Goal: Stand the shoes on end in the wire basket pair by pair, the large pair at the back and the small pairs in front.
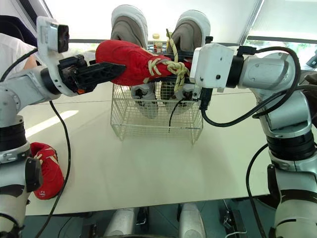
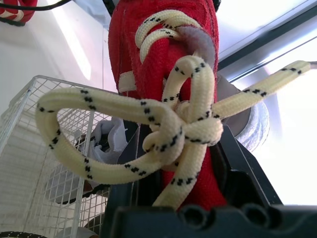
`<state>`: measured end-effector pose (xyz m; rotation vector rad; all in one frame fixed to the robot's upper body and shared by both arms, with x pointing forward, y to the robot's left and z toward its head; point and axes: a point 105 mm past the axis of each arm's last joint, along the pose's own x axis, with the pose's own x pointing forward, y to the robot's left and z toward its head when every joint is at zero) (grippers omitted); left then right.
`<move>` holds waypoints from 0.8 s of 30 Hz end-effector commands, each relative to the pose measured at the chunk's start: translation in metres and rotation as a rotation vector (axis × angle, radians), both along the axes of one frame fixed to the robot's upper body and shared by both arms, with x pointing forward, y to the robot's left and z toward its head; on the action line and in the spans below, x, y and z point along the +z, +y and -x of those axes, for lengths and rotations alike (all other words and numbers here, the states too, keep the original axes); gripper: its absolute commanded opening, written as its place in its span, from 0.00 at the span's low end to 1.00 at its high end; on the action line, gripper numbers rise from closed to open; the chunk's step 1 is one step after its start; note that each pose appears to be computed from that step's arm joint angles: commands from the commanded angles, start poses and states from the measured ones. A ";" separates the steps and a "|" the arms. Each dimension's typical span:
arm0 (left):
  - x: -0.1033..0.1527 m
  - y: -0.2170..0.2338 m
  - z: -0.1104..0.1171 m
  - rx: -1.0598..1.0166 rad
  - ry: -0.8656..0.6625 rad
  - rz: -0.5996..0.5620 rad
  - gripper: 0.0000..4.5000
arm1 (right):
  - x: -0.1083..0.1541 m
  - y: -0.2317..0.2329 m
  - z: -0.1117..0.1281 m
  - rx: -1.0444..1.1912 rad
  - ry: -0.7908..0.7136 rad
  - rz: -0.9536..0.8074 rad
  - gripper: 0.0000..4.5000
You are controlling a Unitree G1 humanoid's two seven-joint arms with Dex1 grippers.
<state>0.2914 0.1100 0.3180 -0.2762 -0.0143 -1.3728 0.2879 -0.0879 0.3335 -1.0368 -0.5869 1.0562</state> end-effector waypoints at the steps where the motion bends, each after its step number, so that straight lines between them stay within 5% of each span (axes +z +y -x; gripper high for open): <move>1: 0.002 -0.001 0.000 0.015 -0.031 -0.007 0.49 | 0.017 0.008 0.015 0.057 -0.074 -0.004 0.19; 3: 0.004 -0.001 -0.001 0.020 -0.031 0.011 0.27 | 0.016 0.008 0.016 0.062 -0.061 0.001 0.19; 5: 0.005 -0.001 -0.001 0.020 -0.027 0.027 0.08 | 0.017 0.007 0.015 0.059 -0.043 -0.006 0.38; 11: 0.006 0.001 0.001 0.020 -0.004 0.084 0.06 | 0.021 -0.005 0.016 0.056 0.125 -0.111 1.00; 17: 0.009 0.011 0.003 0.064 0.003 0.179 0.06 | 0.021 -0.041 0.018 0.034 0.435 -0.379 1.00; 24: 0.019 0.014 0.006 0.079 -0.008 0.285 0.06 | -0.009 -0.060 0.015 0.055 0.792 -0.677 1.00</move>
